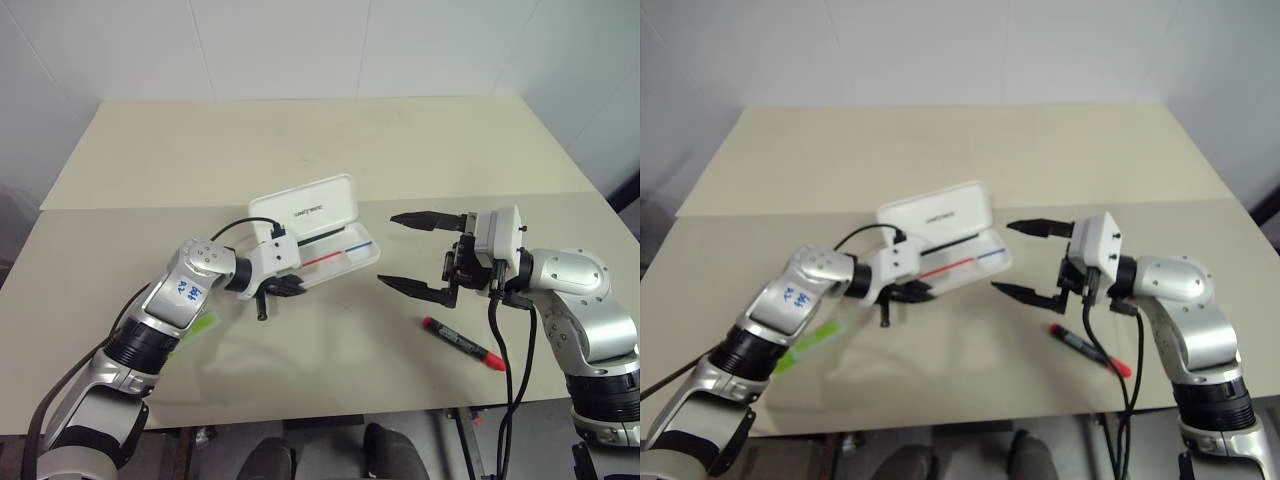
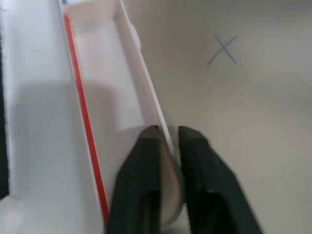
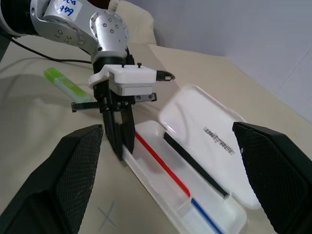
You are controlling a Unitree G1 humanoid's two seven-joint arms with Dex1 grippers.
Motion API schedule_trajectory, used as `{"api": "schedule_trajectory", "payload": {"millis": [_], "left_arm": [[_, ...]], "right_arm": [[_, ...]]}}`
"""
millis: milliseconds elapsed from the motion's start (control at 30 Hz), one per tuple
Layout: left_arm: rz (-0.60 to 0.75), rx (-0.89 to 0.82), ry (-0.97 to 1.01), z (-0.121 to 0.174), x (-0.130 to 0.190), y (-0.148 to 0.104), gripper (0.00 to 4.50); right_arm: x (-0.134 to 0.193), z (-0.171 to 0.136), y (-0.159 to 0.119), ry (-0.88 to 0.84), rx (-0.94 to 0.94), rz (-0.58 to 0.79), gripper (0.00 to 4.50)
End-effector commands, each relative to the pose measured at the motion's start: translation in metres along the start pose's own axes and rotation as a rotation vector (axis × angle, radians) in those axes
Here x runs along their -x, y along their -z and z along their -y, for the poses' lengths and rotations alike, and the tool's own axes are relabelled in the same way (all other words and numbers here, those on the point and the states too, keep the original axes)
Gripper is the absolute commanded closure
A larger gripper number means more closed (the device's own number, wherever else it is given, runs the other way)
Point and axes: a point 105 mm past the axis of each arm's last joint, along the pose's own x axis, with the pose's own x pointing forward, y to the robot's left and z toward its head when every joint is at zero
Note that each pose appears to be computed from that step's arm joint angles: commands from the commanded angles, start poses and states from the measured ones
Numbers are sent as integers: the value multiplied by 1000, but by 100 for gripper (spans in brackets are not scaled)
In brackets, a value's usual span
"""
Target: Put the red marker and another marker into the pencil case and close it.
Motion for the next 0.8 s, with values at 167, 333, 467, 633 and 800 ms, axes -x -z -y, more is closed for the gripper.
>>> {"api": "schedule_trajectory", "payload": {"millis": [167, 333, 467, 633, 800], "left_arm": [[-6, -60, 76, 19, -10, 1, 450], [45, -129, 126, 29, -8, -11, 450], [114, -217, 168, 40, -6, -28, 450], [136, -248, 221, 56, -7, -30, 450], [96, -233, 235, 64, -9, -21, 450]], "right_arm": [[-1, 4, -12, -13, 49, 27, 0], [1, 5, -11, -20, 42, 19, 0], [2, 4, -10, -31, 25, 10, 0], [3, 2, -10, -39, 6, 5, 0], [2, -1, -11, -43, -5, 4, 0]]}}
